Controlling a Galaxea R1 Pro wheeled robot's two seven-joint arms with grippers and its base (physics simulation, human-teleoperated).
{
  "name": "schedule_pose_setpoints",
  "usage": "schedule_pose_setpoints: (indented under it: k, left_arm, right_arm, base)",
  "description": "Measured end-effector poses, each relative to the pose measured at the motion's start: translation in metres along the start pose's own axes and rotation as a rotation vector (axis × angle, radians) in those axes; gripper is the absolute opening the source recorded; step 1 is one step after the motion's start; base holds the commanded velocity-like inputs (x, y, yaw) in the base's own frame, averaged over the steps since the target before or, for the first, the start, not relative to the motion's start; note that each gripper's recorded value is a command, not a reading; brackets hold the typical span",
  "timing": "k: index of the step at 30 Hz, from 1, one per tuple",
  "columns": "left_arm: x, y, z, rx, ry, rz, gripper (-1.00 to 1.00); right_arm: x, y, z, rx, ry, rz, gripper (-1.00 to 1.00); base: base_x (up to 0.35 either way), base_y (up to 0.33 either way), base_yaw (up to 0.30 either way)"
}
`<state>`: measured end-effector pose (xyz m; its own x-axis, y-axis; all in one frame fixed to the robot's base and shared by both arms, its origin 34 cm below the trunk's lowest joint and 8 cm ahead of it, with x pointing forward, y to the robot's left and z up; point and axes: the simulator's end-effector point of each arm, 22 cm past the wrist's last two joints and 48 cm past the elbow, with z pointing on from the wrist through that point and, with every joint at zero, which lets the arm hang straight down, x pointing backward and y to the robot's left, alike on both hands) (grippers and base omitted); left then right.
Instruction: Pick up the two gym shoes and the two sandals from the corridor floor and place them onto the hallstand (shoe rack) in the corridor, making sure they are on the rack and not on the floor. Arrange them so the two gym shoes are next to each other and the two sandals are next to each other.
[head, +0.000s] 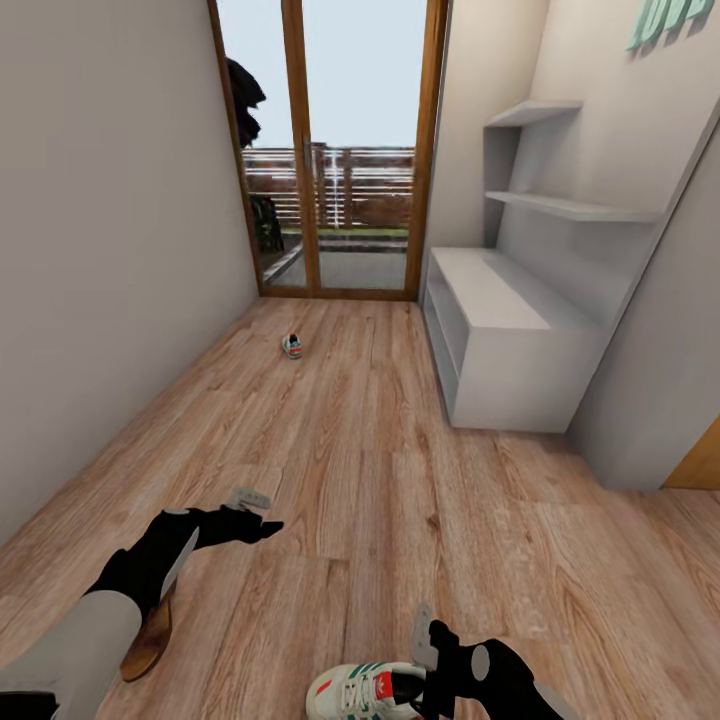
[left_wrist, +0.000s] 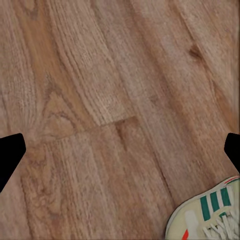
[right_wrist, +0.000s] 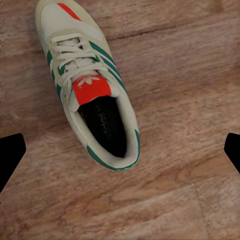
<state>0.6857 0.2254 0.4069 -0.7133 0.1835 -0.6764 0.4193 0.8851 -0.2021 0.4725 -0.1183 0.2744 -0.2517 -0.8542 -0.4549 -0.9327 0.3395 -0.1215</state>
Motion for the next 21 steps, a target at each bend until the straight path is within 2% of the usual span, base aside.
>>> schedule_pose_setpoints:
  k: [7,12,21]
  left_arm:
    - [0.007,-0.003,0.002,0.016,0.012,0.000,1.00]
    - [0.013,-0.003,0.003,0.010,0.030,0.019,1.00]
    - [0.021,0.000,0.004,-0.005,0.061,0.059,1.00]
  right_arm:
    - [0.003,0.004,0.003,-0.008,0.004,0.000,1.00]
    - [0.003,0.000,0.003,0.011,0.005,-0.001,1.00]
    - [0.003,-0.027,0.004,0.149,0.010,-0.005,1.00]
  base:
    - [0.000,0.000,0.000]
    - [0.000,0.000,0.000]
    - [0.000,0.000,0.000]
